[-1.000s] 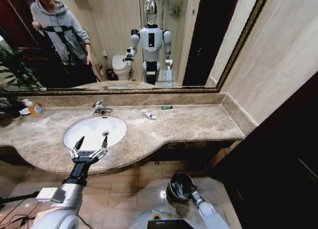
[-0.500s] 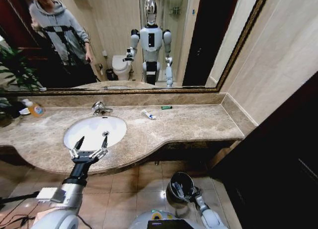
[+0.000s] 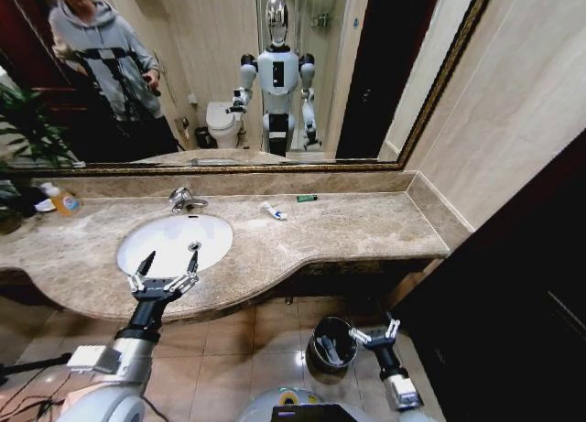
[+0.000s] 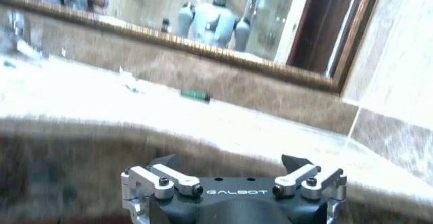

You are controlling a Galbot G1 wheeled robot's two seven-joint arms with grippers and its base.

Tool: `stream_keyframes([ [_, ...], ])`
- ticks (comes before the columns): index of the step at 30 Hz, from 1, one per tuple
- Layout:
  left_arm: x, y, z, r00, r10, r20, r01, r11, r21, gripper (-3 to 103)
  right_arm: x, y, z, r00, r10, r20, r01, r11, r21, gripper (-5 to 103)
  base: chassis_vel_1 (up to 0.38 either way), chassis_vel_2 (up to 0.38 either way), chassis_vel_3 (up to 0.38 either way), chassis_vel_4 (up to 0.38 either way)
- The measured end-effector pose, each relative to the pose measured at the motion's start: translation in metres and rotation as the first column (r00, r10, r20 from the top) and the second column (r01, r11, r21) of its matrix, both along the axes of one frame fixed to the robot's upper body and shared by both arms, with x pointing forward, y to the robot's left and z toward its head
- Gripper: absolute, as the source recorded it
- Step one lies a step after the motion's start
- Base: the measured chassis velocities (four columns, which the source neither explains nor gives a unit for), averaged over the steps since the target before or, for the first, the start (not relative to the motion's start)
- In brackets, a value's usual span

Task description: Pick up the trash from the sink and place it in the trash bin.

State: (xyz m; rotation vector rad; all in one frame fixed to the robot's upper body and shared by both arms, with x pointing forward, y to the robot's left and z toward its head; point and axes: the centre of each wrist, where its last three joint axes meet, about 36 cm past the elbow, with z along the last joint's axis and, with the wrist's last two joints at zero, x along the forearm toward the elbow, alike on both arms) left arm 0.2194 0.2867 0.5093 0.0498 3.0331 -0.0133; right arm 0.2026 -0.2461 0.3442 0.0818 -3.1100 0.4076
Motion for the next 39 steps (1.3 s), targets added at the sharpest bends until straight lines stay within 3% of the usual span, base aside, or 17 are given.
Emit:
stream_keyframes([
  [2, 0.000, 0.000, 0.000, 1.000, 0.000, 0.000, 0.000, 1.000, 0.000, 100, 0.005, 0.002, 0.008, 1.000, 0.004, 0.007, -0.004, 1.000, 0.013, 100, 0.000, 0.000, 0.000, 0.000],
  [5, 0.000, 0.000, 0.000, 1.000, 0.000, 0.000, 0.000, 1.000, 0.000, 100, 0.020, 0.004, 0.027, 1.000, 0.014, 0.009, -0.015, 0.995, 0.094, 100, 0.000, 0.000, 0.000, 0.000],
  [10, 0.000, 0.000, 0.000, 1.000, 0.000, 0.000, 0.000, 1.000, 0.000, 100, 0.032, 0.005, 0.052, 0.998, 0.047, 0.045, -0.053, 0.988, 0.144, 100, 0.000, 0.000, 0.000, 0.000],
  [13, 0.000, 0.000, 0.000, 1.000, 0.000, 0.000, 0.000, 1.000, 0.000, 100, 0.048, 0.010, 0.075, 0.994, 0.104, 0.042, -0.111, 0.969, 0.221, 100, 0.000, 0.000, 0.000, 0.000],
  [16, 0.000, 0.000, 0.000, 1.000, 0.000, 0.000, 0.000, 1.000, 0.000, 100, 0.070, 0.010, 0.086, 0.985, 0.170, 0.032, -0.172, 0.953, 0.248, 100, 0.000, 0.000, 0.000, 0.000],
  [23, 0.000, 0.000, 0.000, 1.000, 0.000, 0.000, 0.000, 1.000, 0.000, 100, 0.132, 0.006, 0.077, 0.964, 0.267, 0.002, -0.261, 0.941, 0.216, 100, 0.000, 0.000, 0.000, 0.000],
  [29, 0.000, 0.000, 0.000, 1.000, 0.000, 0.000, 0.000, 1.000, 0.000, 100, 0.197, 0.027, 0.088, 0.923, 0.385, -0.003, -0.379, 0.908, 0.177, 100, 0.000, 0.000, 0.000, 0.000],
  [39, 0.000, 0.000, 0.000, 1.000, 0.000, 0.000, 0.000, 1.000, 0.000, 100, 0.266, 0.066, 0.080, 0.880, 0.472, -0.056, -0.459, 0.874, 0.160, 100, 0.000, 0.000, 0.000, 0.000],
])
